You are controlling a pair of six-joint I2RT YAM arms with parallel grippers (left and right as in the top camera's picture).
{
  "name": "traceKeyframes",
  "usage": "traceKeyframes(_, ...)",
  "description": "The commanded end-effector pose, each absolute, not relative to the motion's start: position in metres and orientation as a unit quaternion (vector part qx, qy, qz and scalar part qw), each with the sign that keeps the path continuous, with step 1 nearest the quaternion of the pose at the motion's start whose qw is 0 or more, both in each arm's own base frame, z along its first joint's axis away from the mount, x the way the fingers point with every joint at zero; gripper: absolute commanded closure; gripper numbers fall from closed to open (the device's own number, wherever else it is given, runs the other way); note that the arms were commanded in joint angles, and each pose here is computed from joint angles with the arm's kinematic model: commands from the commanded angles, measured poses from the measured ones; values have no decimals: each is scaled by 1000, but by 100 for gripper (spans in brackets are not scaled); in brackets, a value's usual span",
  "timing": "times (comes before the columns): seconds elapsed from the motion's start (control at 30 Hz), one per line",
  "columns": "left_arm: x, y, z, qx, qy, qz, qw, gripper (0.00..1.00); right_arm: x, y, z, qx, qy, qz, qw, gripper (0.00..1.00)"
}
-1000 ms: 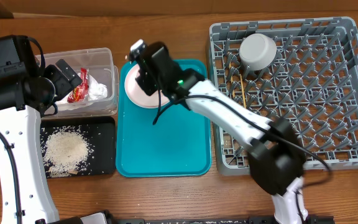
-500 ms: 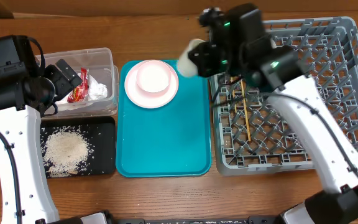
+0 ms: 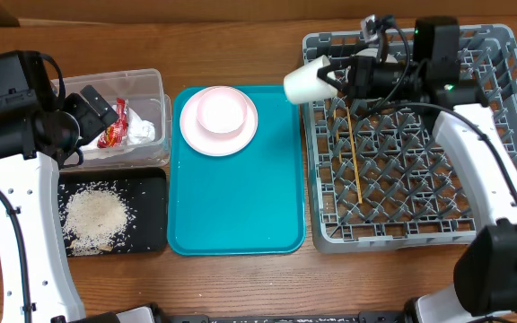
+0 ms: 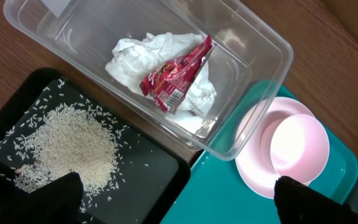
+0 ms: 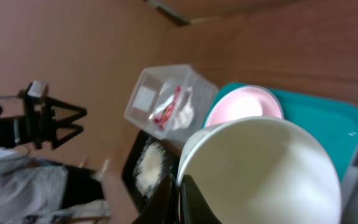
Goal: Sort waste into correct bins and load items into the dishwasher
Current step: 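Carry the white cup with the right gripper into the rack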
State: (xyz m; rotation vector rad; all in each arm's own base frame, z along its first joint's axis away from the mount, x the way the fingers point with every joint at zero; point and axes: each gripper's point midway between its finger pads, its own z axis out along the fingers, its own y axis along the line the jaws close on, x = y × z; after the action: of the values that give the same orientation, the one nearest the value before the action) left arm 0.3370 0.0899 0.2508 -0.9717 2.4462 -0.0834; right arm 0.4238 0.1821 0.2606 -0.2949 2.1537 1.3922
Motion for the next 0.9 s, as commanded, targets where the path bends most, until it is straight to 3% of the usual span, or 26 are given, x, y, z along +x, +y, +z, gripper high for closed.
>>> traceKeyframes(0.0,337,90,262,-350,897,-26,268,0,415,184,242,-80,775,589,213,96)
traceKeyframes(0.53,337,90,262,-350,897,-26,268,0,428,148,172,15,789,589,175,96)
traceKeyframes(0.87,337,90,262,-350,897,-26,268,0,428,147,164,23,791,589,166,95)
